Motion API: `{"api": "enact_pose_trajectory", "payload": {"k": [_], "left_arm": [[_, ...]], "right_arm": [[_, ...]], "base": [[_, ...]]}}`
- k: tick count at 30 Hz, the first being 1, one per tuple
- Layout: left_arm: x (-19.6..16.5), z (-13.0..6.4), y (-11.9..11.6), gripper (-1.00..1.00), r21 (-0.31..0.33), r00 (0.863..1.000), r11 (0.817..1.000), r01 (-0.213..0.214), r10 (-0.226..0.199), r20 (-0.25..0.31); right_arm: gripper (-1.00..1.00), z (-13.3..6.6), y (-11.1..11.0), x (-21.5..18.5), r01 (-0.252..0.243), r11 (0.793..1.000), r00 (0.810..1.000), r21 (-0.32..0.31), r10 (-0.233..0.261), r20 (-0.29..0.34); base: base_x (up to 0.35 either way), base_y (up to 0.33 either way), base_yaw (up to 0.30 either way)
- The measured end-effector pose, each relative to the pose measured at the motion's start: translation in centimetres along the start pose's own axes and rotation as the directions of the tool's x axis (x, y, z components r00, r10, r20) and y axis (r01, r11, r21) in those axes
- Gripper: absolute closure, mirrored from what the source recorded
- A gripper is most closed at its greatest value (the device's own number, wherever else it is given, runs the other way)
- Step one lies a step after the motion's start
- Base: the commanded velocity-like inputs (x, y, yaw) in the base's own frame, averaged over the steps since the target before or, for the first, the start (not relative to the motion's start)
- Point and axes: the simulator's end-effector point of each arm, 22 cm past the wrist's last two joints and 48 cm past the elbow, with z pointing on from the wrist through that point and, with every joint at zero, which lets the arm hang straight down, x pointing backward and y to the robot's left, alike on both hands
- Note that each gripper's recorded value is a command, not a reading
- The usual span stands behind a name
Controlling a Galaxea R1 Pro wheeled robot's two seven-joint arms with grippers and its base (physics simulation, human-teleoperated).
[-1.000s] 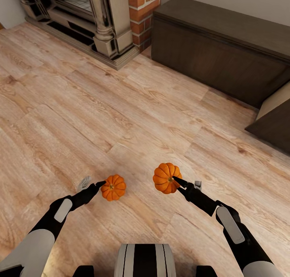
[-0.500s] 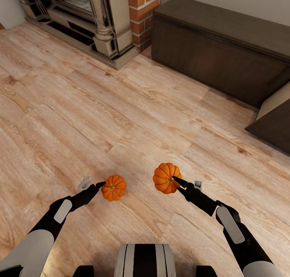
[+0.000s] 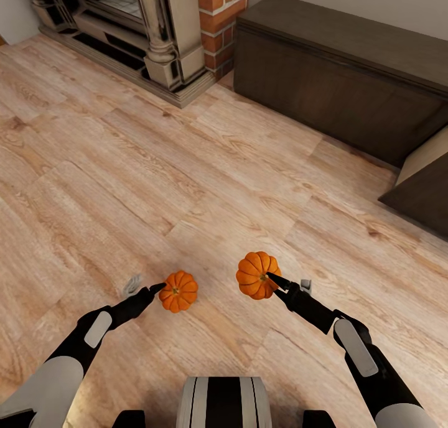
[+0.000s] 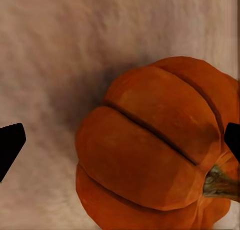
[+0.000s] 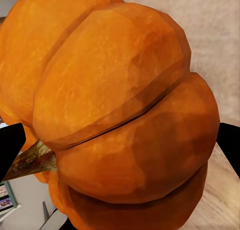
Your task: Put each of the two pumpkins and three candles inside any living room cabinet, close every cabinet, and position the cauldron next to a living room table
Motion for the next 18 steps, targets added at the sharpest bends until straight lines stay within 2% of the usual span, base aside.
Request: {"api": "enact_pose_trajectory", "payload": {"k": [15,18], "left_arm": [[0.05,0.0,-0.63,-1.0,0.028,1.0,1.0,-0.001,0.001,-0.002],[0.82,0.35,-0.32,-1.0,0.022,1.0,1.0,-0.01,0.011,-0.022]], "right_arm": [[1.0,0.0,0.0,0.01,0.0,1.0,1.0,0.0,0.0,0.0],[1.0,0.05,-0.52,0.16,-0.003,1.0,1.0,0.008,0.003,-0.003]], "base": [[0.0,0.0,0.0],[0.0,0.0,0.0]]}}
